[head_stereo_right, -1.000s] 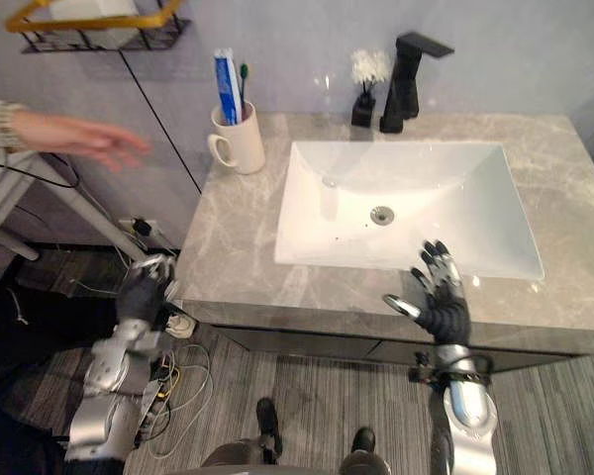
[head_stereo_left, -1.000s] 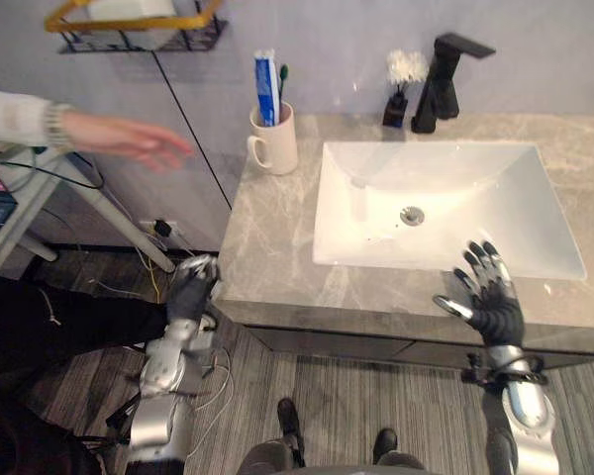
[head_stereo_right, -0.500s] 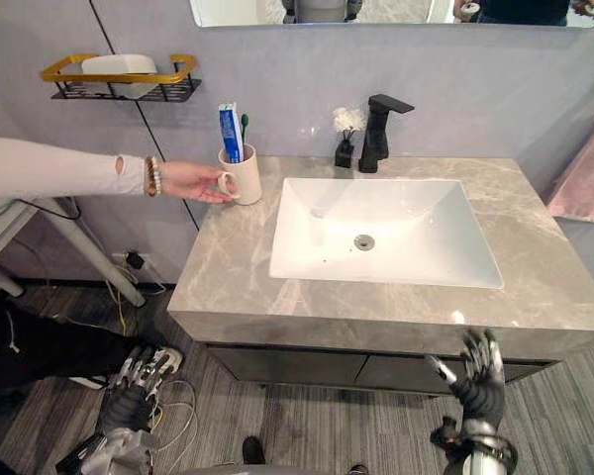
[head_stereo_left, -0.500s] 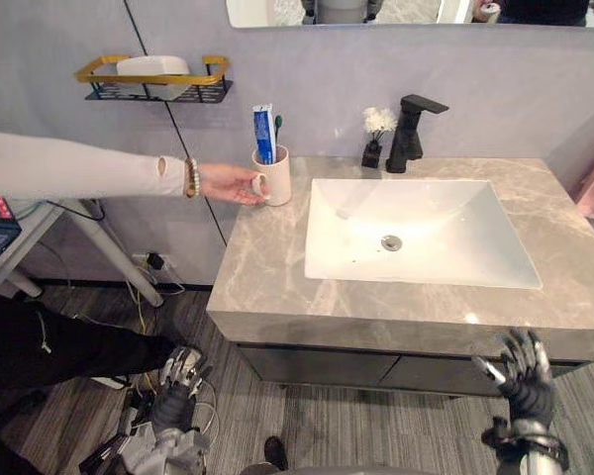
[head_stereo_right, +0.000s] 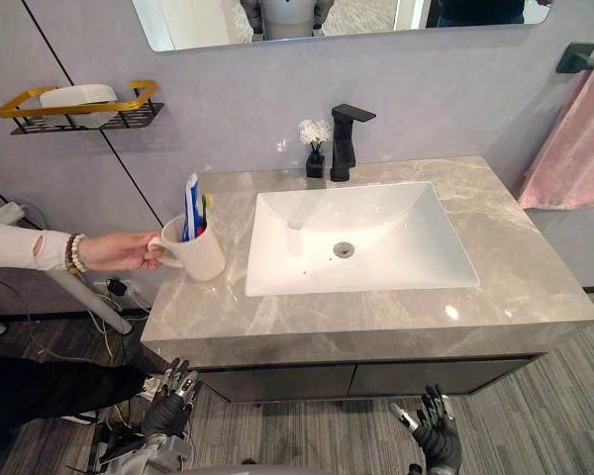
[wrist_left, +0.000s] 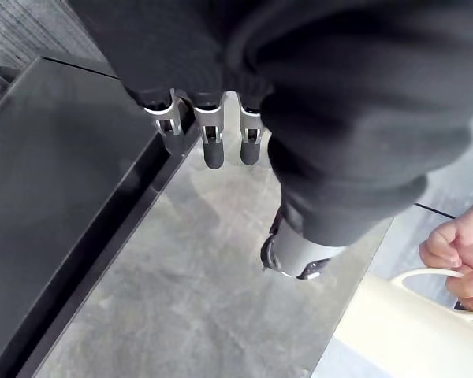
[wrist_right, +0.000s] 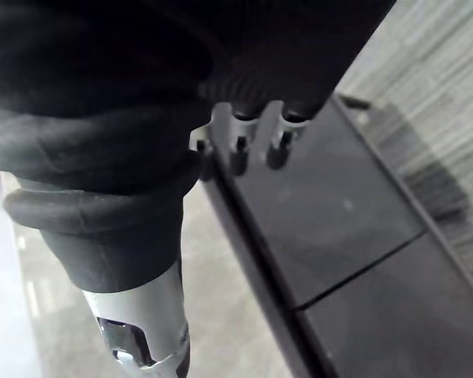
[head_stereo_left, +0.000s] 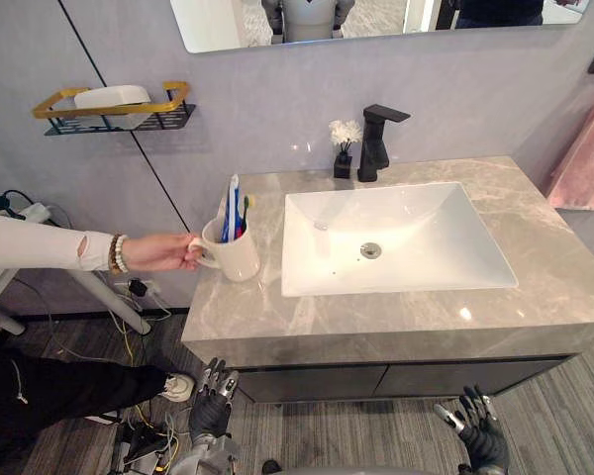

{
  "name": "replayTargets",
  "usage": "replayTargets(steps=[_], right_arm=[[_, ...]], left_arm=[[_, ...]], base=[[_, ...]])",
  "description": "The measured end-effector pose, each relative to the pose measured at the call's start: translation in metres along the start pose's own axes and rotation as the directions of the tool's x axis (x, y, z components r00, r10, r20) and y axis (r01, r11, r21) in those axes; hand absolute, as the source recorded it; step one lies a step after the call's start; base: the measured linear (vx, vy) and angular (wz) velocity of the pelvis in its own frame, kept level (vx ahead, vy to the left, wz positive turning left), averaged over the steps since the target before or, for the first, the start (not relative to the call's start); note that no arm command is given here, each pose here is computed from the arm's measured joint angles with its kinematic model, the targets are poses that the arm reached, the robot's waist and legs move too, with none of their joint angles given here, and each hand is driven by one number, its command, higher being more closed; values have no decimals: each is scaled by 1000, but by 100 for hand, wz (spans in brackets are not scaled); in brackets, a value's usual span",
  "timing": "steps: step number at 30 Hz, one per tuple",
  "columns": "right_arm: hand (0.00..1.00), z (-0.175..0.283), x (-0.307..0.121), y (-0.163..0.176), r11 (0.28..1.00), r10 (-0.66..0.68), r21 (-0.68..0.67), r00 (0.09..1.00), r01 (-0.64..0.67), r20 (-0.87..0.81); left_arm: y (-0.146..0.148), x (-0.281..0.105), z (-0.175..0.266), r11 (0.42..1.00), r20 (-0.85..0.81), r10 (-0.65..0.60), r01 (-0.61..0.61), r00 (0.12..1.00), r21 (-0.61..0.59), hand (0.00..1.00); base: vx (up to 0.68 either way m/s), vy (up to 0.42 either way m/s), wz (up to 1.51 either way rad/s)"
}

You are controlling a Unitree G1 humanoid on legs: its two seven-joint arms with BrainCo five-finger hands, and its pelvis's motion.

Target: Organize washtable

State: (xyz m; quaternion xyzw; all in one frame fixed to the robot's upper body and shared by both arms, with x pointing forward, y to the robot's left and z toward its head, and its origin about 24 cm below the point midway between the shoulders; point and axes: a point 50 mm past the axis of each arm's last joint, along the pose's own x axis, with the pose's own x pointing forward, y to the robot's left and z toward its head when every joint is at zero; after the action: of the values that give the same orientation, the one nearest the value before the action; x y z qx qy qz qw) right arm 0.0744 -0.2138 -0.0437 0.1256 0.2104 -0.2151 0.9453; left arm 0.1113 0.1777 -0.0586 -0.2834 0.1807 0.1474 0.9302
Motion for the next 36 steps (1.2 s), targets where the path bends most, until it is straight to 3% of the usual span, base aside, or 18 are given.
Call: replayTargets(steps=[7,21,28,36], right_arm=[[0,10,0,15,995,87,-53,995,-84,47],[0,-4,-7,19,984,155,-84,988,-156,-10],[0,-14,-2,17,982,156,-101,986,-161,-56],[0,-3,8,25,967,231,-104,973,-231,-13]], left_arm=[[-20,1,56,997,269,-71,75,961,-7,100],[-39,-17,116,992,564,-118,120,818,35,100],[-61,-10,125,976,595,-208,203,776,75,100],[-87,5,137,936,589,-353,281,727,214,100]], base=[[46,-10,15],[9,-1,11],[10,-1,3],[0,0,0]])
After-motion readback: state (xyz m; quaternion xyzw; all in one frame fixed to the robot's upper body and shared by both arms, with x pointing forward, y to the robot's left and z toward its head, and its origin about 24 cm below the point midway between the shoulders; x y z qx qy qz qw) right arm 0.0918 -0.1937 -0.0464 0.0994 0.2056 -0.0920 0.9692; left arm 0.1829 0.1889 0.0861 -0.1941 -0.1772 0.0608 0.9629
